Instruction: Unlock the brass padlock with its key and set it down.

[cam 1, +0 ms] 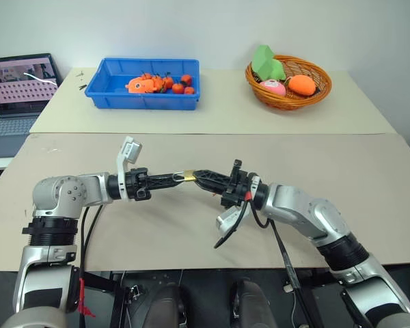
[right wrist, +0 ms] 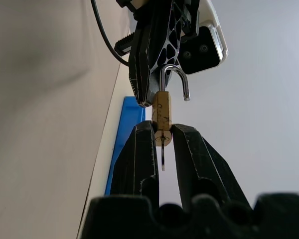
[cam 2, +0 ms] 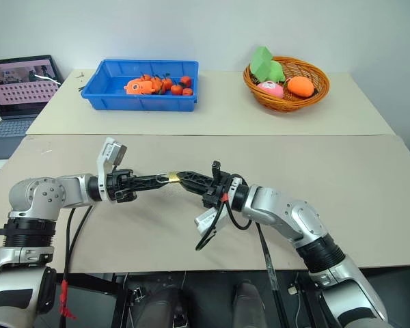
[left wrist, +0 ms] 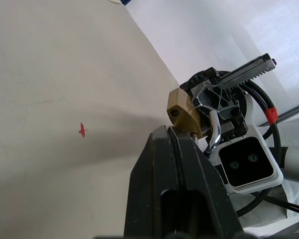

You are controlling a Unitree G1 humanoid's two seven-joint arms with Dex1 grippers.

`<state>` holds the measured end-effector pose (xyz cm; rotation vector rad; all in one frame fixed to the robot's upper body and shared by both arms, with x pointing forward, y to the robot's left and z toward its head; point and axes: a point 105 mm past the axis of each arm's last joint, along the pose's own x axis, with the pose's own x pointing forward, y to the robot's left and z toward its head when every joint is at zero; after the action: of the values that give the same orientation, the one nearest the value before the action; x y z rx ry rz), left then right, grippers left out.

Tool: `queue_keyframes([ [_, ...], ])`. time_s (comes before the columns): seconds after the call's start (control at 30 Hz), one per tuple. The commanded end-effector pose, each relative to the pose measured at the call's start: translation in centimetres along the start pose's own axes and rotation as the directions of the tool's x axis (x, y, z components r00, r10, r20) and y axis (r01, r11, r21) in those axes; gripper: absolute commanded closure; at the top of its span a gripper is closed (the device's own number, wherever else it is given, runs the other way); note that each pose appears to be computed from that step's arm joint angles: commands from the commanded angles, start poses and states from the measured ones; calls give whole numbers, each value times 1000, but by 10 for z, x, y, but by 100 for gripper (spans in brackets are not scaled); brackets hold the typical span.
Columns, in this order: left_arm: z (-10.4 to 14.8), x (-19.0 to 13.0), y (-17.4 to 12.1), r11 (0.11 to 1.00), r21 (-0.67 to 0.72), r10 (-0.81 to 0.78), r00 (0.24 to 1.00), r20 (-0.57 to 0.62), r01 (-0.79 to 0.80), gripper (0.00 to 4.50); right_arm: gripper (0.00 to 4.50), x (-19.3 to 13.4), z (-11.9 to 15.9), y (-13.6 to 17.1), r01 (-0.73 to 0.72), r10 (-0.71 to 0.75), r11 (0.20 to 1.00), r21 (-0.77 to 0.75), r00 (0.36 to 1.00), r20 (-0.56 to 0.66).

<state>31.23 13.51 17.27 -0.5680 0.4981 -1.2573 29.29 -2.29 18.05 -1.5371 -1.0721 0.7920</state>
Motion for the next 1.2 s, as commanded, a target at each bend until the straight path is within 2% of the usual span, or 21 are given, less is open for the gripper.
queue_keyframes([
  [0.03, 12, -2, -11, 998, 47, -31, 999, 26, 30, 446, 440, -1, 4, -2, 3, -3, 1000, 4, 1000, 24],
  [0.63, 12, -3, -10, 999, 40, -34, 999, 27, 33, 446, 440, -2, 4, -4, 1, -2, 1000, 10, 1000, 29],
  [0.87, 12, -3, -9, 999, 41, -32, 999, 29, 31, 446, 440, -5, -3, -16, 42, -42, 999, 32, 999, -2],
  [1.2, 13, -6, -5, 999, 48, -13, 999, 42, 11, 446, 440, -4, 6, -27, 75, -77, 995, 61, 997, 24],
])
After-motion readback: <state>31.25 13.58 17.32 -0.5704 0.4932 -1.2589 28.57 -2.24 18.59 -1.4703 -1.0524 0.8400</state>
